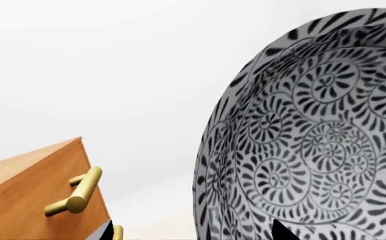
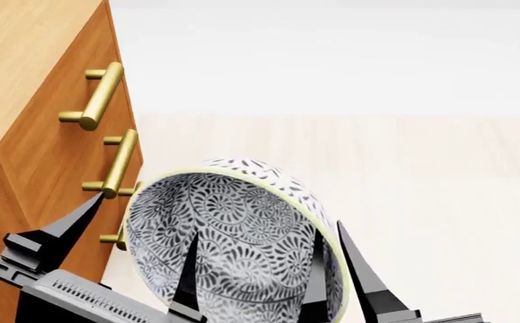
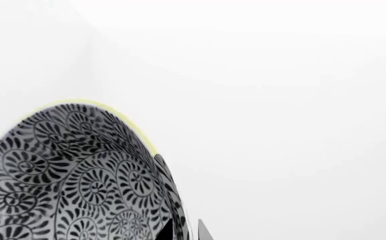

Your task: Put the bowl on top of the cabinet.

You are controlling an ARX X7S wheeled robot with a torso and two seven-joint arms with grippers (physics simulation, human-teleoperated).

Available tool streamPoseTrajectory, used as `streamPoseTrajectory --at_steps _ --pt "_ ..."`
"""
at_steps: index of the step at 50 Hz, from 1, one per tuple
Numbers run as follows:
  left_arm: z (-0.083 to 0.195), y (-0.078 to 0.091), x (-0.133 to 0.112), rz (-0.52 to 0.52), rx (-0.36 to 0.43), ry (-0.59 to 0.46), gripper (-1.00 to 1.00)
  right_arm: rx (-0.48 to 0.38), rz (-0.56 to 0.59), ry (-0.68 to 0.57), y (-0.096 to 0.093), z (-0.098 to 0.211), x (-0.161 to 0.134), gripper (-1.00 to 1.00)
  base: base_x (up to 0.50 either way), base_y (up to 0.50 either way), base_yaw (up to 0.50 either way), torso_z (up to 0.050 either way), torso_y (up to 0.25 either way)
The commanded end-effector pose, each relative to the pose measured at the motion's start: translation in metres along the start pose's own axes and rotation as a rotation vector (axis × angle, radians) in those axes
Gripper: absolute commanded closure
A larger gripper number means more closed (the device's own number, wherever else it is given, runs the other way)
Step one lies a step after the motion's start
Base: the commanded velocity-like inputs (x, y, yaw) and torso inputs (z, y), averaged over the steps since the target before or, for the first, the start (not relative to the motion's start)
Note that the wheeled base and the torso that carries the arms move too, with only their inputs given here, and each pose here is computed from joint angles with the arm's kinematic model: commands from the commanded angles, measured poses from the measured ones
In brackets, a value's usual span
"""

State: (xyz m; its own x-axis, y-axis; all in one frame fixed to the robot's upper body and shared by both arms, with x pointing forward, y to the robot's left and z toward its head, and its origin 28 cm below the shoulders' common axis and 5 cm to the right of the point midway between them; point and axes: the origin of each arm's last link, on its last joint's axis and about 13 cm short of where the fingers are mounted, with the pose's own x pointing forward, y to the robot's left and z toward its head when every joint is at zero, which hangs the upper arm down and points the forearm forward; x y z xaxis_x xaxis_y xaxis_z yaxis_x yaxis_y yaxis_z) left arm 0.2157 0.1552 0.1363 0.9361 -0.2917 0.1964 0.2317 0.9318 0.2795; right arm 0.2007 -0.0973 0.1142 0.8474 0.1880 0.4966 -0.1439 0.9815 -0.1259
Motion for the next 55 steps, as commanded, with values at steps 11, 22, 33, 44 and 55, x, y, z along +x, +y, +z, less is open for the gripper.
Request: streamPoseTrajectory --at_steps 11,22,33,44,55 --pt "-0.003 0.0 -0.001 0.004 -0.009 0.006 1.0 -0.016 -0.009 -0.018 0.0 0.0 0.001 1.0 0.0 0.0 0.0 0.0 0.0" --pt "-0.003 0.001 -0.002 0.004 -0.017 0.007 1.0 -0.021 -0.015 -0.016 0.0 -0.001 0.002 1.0 0.0 0.0 0.0 0.0 0.0" --pt "0.004 0.001 -0.001 0.01 -0.031 -0.015 1.0 -0.023 -0.024 -0.006 0.0 -0.001 0.003 1.0 0.0 0.0 0.0 0.0 0.0" --pt "0.005 0.002 -0.001 0.035 -0.057 -0.028 1.0 -0.046 -0.024 0.027 0.0 -0.003 0.004 -1.0 0.0 0.0 0.0 0.001 0.001" --pt "0.002 0.003 -0.002 0.042 -0.068 -0.021 1.0 -0.081 0.036 0.046 0.003 -0.007 0.001 -1.0 0.0 0.0 0.0 0.0 0.0"
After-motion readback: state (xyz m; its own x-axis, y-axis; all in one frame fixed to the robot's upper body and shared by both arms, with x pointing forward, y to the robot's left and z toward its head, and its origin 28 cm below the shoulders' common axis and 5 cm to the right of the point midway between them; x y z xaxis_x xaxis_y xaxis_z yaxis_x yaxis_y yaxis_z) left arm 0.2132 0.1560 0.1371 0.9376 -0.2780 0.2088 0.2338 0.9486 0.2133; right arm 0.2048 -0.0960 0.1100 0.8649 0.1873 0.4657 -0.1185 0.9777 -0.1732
